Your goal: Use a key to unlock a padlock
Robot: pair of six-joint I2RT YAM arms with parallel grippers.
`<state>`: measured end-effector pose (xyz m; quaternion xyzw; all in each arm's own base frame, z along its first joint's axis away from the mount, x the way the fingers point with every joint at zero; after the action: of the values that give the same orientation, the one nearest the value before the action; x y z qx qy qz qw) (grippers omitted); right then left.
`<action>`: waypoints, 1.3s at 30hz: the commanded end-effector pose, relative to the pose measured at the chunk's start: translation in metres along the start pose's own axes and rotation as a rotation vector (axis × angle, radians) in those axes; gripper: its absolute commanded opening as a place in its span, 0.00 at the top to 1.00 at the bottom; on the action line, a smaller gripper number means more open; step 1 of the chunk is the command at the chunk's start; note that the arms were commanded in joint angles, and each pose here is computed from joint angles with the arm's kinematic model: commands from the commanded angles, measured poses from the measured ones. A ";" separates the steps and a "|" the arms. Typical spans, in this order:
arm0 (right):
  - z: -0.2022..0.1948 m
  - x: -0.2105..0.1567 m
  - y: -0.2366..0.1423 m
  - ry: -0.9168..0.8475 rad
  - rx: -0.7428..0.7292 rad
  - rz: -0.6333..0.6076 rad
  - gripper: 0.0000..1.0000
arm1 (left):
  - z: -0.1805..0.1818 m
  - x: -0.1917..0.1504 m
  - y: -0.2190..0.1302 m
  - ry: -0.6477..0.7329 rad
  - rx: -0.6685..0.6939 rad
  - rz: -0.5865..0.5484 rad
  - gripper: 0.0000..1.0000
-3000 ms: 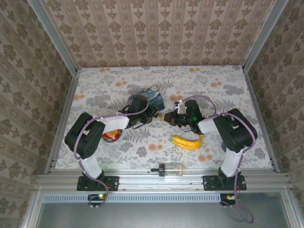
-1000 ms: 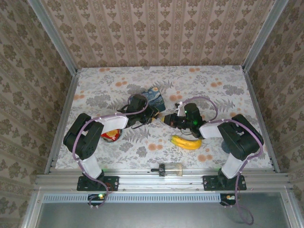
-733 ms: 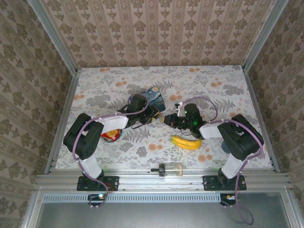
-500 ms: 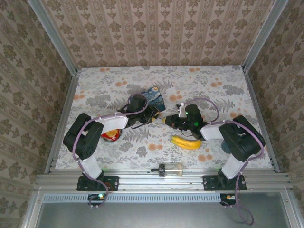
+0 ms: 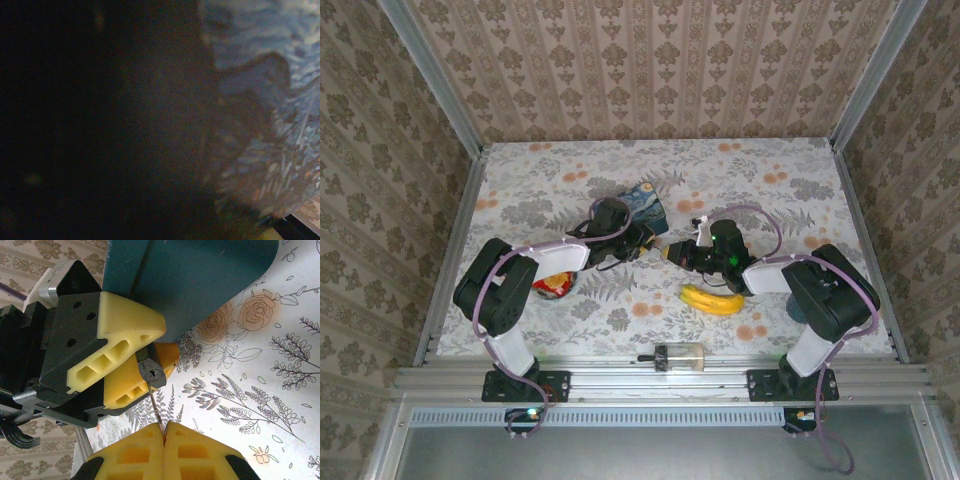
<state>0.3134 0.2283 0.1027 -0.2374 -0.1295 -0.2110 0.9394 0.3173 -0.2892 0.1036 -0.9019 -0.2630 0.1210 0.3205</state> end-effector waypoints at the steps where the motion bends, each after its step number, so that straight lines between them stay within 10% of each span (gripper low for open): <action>1: 0.003 0.007 0.004 -0.013 -0.005 -0.025 1.00 | 0.014 -0.012 0.005 -0.097 0.051 0.088 1.00; 39: 0.013 0.009 0.025 -0.087 -0.082 -0.046 1.00 | 0.007 -0.024 0.018 -0.076 0.046 0.122 1.00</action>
<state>0.3229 0.2467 0.0923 -0.2876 -0.1438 -0.2143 0.9223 0.3260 -0.2922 0.0991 -0.8968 -0.2765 0.1158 0.3253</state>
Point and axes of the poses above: each hand's point on the last joint's axis, 136 mm out from that joint toward the fingers, its own y axis out along the fingers, its own z axis along the line the jaws close on, x = y × z, the point moved 4 cm from there along -y, back along the fingers, and after that the axes turned 2 degrees about y, right-handed, at the moved point
